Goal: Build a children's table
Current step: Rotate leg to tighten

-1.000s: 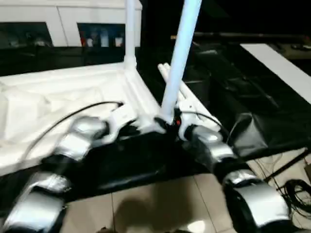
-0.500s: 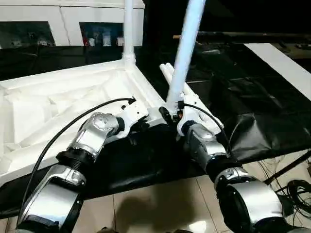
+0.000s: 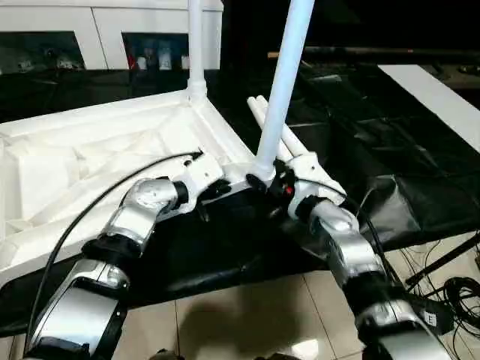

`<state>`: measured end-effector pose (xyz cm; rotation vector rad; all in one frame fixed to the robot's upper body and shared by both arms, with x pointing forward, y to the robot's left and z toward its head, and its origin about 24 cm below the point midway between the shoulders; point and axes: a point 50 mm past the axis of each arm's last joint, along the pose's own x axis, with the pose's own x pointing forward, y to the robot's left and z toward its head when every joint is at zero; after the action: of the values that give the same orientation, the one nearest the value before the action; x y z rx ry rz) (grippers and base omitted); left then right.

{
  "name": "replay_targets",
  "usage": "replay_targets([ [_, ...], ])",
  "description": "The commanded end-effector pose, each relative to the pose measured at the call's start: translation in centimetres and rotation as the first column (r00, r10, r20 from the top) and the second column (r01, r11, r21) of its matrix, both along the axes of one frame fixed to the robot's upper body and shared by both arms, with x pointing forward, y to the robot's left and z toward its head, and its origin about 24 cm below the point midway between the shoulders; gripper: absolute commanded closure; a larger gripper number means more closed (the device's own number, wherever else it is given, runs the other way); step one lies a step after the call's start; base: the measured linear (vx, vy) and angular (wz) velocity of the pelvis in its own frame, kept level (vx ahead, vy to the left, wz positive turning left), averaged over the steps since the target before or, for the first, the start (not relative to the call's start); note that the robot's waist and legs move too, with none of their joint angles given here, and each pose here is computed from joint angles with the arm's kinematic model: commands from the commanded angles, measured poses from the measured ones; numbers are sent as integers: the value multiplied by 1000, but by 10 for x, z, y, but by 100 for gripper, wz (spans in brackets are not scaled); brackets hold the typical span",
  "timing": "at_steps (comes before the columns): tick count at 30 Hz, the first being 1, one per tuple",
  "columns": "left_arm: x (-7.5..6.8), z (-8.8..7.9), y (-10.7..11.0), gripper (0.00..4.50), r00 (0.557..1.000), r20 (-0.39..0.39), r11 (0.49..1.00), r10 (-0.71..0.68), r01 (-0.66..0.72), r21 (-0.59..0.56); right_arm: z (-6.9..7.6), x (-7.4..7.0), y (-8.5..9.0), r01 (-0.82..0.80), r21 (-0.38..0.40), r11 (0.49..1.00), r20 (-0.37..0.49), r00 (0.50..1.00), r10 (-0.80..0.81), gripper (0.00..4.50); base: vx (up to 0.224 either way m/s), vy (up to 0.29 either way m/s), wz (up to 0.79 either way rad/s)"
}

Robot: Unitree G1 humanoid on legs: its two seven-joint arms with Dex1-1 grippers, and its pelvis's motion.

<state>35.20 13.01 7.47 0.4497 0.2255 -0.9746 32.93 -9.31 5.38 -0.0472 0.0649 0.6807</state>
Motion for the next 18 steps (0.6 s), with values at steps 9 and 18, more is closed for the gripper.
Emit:
replay_targets([
  [9, -30, 14, 55, 303, 972, -213, 990, -101, 120, 79, 5, -14, -2, -95, -26, 995, -27, 995, 94, 64, 0, 0, 0],
  [18, -35, 15, 93, 247, 972, -229, 946, 42, 35, 323, 5, -35, 0, -350, -53, 935, -93, 934, 344, 64, 0, 0, 0],
])
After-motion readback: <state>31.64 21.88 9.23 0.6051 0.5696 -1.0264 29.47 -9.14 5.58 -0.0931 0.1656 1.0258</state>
